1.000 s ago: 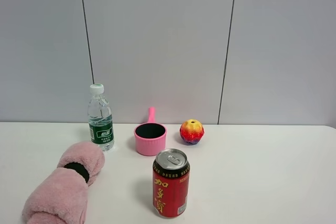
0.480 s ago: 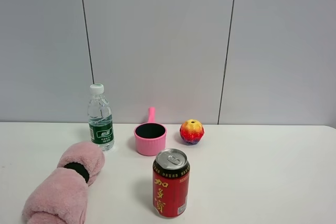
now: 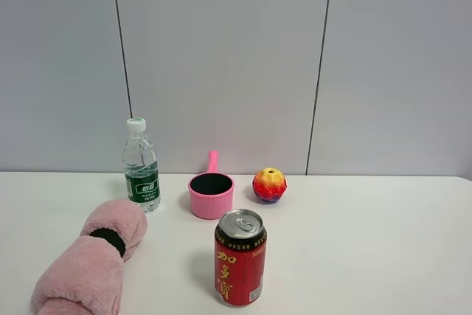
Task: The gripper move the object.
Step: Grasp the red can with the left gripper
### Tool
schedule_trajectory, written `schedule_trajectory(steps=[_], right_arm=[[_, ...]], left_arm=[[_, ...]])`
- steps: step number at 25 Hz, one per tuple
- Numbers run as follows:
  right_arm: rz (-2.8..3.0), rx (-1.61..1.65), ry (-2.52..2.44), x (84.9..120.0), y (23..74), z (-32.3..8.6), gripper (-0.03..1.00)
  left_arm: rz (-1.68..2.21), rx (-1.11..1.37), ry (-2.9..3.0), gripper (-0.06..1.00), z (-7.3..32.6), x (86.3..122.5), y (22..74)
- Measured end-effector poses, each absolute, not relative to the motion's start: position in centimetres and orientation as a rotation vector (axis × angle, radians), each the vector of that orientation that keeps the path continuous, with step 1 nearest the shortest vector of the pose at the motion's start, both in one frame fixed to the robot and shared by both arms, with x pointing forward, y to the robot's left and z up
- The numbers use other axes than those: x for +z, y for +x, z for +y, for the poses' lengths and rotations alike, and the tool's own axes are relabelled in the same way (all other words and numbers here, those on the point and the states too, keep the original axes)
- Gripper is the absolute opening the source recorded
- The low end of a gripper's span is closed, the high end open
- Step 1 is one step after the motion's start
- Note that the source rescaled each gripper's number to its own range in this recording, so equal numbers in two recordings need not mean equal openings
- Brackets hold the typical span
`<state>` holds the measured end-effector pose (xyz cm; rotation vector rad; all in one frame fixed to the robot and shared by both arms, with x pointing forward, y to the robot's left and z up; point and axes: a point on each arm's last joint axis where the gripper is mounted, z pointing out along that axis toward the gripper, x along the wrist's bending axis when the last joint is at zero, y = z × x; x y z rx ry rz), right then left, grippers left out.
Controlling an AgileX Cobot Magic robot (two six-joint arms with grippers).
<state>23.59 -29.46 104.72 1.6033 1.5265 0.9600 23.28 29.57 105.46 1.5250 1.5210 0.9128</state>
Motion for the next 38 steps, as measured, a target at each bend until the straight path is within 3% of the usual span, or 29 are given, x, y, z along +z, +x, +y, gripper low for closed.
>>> schedule_trajectory(steps=[27, 32, 38], right_arm=[[1.526, 0.96, 1.603, 104.7, 23.6, -29.5, 1.0], [1.526, 0.96, 1.603, 104.7, 23.6, -29.5, 1.0], [1.526, 0.96, 1.603, 104.7, 23.6, -29.5, 1.0]], left_arm=[[1.502, 0.93, 1.533, 1.0, 29.6, 105.8, 23.2], [1.271, 1.02, 1.574, 1.0, 28.8, 111.6, 23.6], [0.987, 0.86, 1.793, 1.0, 26.7, 118.1, 29.8]])
